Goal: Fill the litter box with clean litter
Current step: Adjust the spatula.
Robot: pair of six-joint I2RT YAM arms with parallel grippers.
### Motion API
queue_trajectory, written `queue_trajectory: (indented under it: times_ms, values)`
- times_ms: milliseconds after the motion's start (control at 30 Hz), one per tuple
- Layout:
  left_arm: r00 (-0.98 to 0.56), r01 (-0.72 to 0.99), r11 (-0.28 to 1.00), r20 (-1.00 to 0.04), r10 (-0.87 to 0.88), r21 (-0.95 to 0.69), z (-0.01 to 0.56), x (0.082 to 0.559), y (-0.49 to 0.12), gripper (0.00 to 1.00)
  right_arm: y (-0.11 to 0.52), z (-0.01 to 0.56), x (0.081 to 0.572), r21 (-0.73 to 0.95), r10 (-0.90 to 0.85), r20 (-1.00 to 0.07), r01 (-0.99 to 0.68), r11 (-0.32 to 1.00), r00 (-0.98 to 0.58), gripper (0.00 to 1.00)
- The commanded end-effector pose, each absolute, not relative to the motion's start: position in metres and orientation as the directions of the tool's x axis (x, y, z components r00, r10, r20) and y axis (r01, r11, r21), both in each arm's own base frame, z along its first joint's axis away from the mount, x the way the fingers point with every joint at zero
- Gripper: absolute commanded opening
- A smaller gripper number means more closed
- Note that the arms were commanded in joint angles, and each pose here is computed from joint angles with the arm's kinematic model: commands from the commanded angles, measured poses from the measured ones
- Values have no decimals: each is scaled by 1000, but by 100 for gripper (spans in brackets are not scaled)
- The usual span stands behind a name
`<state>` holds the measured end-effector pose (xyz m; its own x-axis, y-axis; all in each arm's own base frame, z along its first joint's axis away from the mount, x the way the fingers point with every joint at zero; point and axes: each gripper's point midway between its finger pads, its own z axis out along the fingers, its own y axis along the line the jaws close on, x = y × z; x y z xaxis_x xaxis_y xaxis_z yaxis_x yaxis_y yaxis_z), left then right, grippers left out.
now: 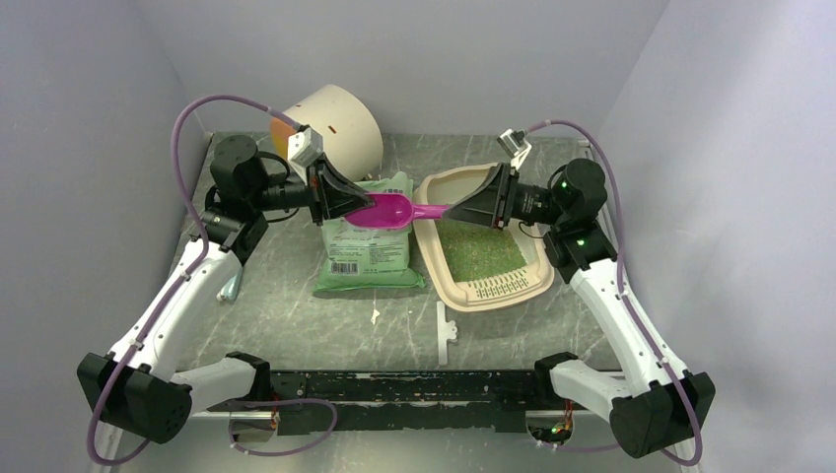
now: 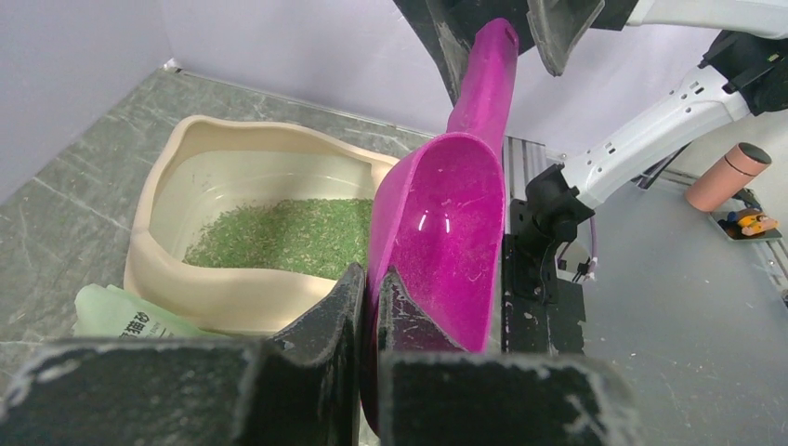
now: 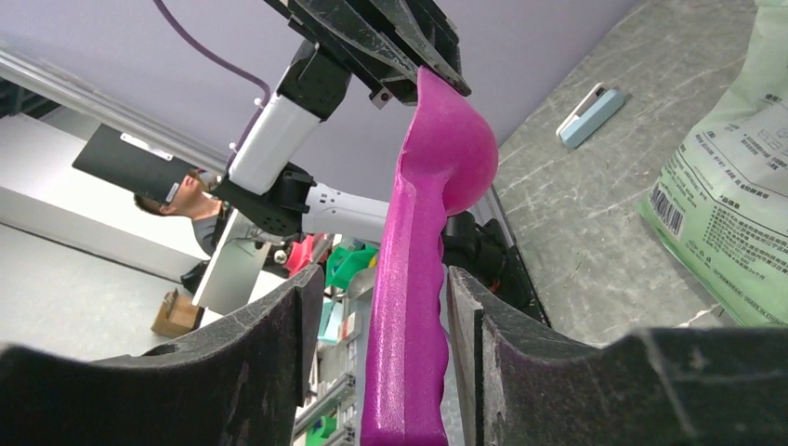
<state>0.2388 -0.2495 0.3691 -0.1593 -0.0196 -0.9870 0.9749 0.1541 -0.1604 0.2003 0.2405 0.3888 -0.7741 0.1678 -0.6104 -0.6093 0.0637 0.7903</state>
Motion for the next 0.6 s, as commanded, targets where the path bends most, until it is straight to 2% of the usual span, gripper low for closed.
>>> queue_trajectory:
  times_ms: [0,167,300,500,567]
  values:
    - [-115,982,144,-992,-56,-123,382,236,-250,5,242,394,196,774,186,-627,-632,40,-757,53]
    - [-119,982,138,-991,-55,-126,381,237,-251,5,247,395,196,777,187,-622,-629,24,-761,44]
    - [-122,985,121,-991,-46,-127,379,237,-253,5,249,393,200,778,190,-622,-627,37,-760,42]
    - [-126,984,122,-992,-22,-128,374,236,-253,5,251,391,207,786,203,-611,-616,44,-765,46]
    - [-125,983,130,-992,-20,-126,374,237,-253,5,251,391,208,786,203,-611,-616,45,-765,40]
